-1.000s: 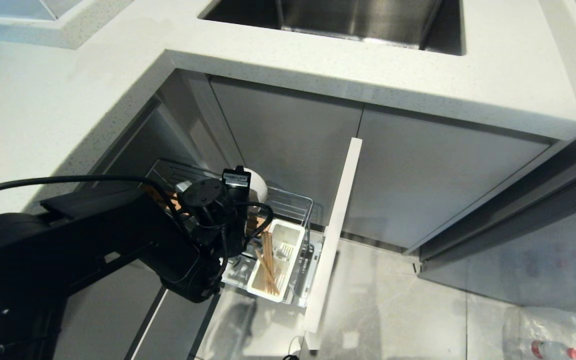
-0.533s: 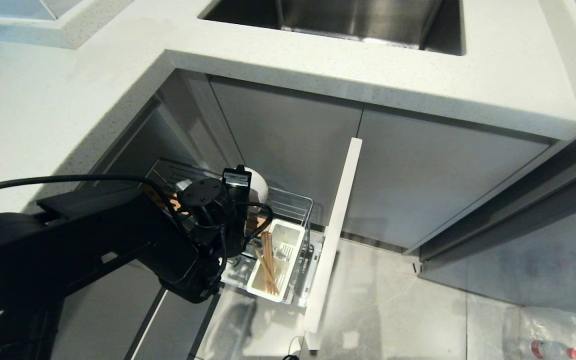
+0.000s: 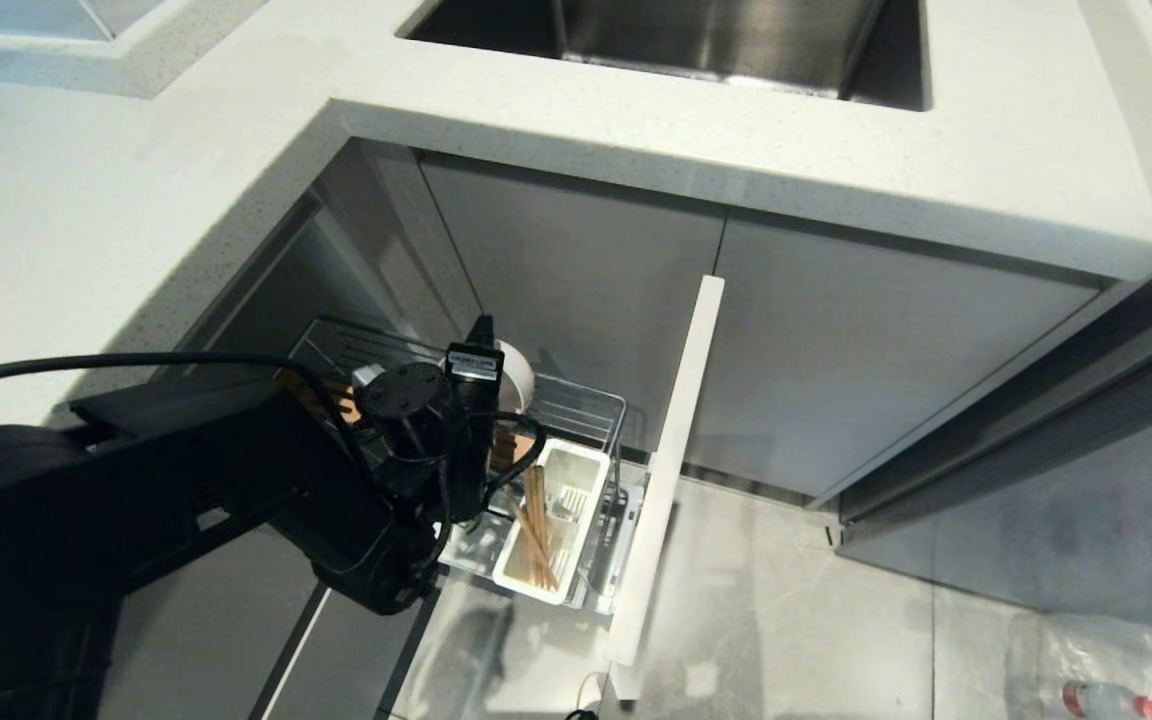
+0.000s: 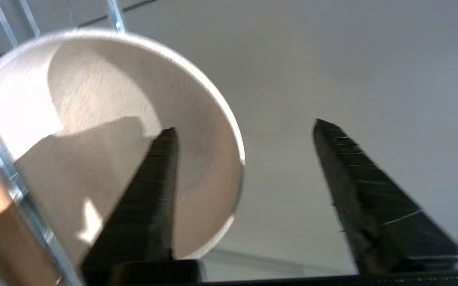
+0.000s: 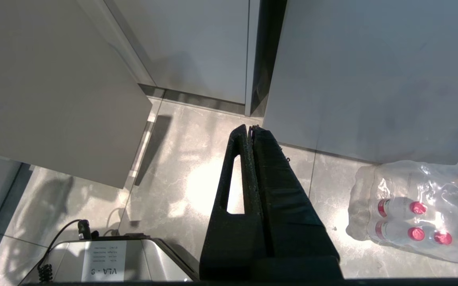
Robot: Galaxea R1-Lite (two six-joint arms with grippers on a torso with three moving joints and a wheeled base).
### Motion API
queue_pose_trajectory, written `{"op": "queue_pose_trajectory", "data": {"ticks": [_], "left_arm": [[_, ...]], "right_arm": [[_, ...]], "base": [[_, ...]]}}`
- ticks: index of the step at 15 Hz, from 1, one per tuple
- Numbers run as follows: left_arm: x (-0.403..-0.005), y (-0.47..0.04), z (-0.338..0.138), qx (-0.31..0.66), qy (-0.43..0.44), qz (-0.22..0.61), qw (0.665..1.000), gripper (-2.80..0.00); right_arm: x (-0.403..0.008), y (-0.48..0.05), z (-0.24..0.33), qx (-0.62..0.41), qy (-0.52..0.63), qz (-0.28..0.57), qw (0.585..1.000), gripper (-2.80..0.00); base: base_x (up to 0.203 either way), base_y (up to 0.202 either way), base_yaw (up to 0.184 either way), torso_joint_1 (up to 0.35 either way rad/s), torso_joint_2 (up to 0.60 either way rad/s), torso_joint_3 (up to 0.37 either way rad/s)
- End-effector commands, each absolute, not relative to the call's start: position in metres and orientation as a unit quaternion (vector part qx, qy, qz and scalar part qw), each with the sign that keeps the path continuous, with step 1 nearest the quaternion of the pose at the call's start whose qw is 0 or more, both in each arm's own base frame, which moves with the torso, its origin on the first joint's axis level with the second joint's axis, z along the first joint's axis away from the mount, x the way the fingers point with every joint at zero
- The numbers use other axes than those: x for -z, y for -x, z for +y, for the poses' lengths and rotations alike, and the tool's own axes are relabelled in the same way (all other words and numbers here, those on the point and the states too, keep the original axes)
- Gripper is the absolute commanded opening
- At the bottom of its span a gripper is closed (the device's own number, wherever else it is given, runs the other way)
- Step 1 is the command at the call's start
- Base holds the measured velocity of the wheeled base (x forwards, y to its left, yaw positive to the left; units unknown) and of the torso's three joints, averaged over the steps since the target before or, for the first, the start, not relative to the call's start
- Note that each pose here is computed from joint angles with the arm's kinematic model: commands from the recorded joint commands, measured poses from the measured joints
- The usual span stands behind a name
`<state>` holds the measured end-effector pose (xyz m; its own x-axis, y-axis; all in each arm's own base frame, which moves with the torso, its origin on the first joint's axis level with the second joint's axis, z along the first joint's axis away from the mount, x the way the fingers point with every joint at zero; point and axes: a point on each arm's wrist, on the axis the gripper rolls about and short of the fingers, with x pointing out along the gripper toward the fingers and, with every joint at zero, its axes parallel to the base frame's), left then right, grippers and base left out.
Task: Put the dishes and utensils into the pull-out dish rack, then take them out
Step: Pick up the bowl and place it in the cupboard, then pick up the chopsticks and place it in the cupboard
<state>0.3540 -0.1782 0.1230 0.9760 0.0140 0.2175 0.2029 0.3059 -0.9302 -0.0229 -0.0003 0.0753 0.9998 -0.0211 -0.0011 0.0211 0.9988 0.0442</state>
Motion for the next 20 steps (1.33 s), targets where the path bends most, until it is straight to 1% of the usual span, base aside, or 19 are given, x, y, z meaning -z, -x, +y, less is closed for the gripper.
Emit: {"op": "queue_pose_trajectory", "data": {"ticks": [1, 8, 11, 12, 13, 16, 18, 20], "left_arm": [[-0.129, -0.345, -0.178, 0.064, 0.591, -0.093, 0.799, 0.00], [-0.152, -0.303, -0.171, 0.079, 0.583, -0.083, 0.804, 0.00], [-0.168, -0.284, -0.170, 0.095, 0.583, -0.088, 0.802, 0.00], [-0.174, -0.277, -0.169, 0.101, 0.579, -0.091, 0.804, -0.27], [-0.179, -0.271, -0.168, 0.105, 0.572, -0.093, 0.808, -2.80], [-0.194, -0.254, -0.162, 0.127, 0.555, -0.102, 0.816, -2.80], [-0.213, -0.236, -0.154, 0.157, 0.546, -0.118, 0.815, -2.80], [-0.227, -0.217, -0.145, 0.193, 0.521, -0.129, 0.821, -2.80]], "right_arm": [[-0.075, 0.023, 0.000, 0.011, -0.022, 0.002, 1.000, -2.80], [-0.075, 0.023, 0.000, 0.010, -0.022, 0.002, 1.000, -2.80], [-0.075, 0.023, 0.000, 0.011, -0.022, 0.001, 1.000, -2.80], [-0.075, 0.023, 0.000, 0.011, -0.022, 0.001, 1.000, -2.80], [-0.075, 0.023, 0.000, 0.011, -0.022, 0.002, 1.000, -2.80], [-0.075, 0.023, 0.000, 0.011, -0.022, 0.002, 1.000, -2.80], [-0.075, 0.023, 0.000, 0.010, -0.022, 0.001, 1.000, -2.80], [-0.075, 0.023, 0.000, 0.010, -0.022, 0.001, 1.000, -2.80]], "base": [[0.000, 0.000, 0.000, 0.000, 0.00, 0.000], [0.000, 0.000, 0.000, 0.000, 0.00, 0.000], [0.000, 0.000, 0.000, 0.000, 0.00, 0.000], [0.000, 0.000, 0.000, 0.000, 0.00, 0.000], [0.000, 0.000, 0.000, 0.000, 0.00, 0.000], [0.000, 0.000, 0.000, 0.000, 0.00, 0.000], [0.000, 0.000, 0.000, 0.000, 0.00, 0.000], [0.000, 0.000, 0.000, 0.000, 0.00, 0.000]]}}
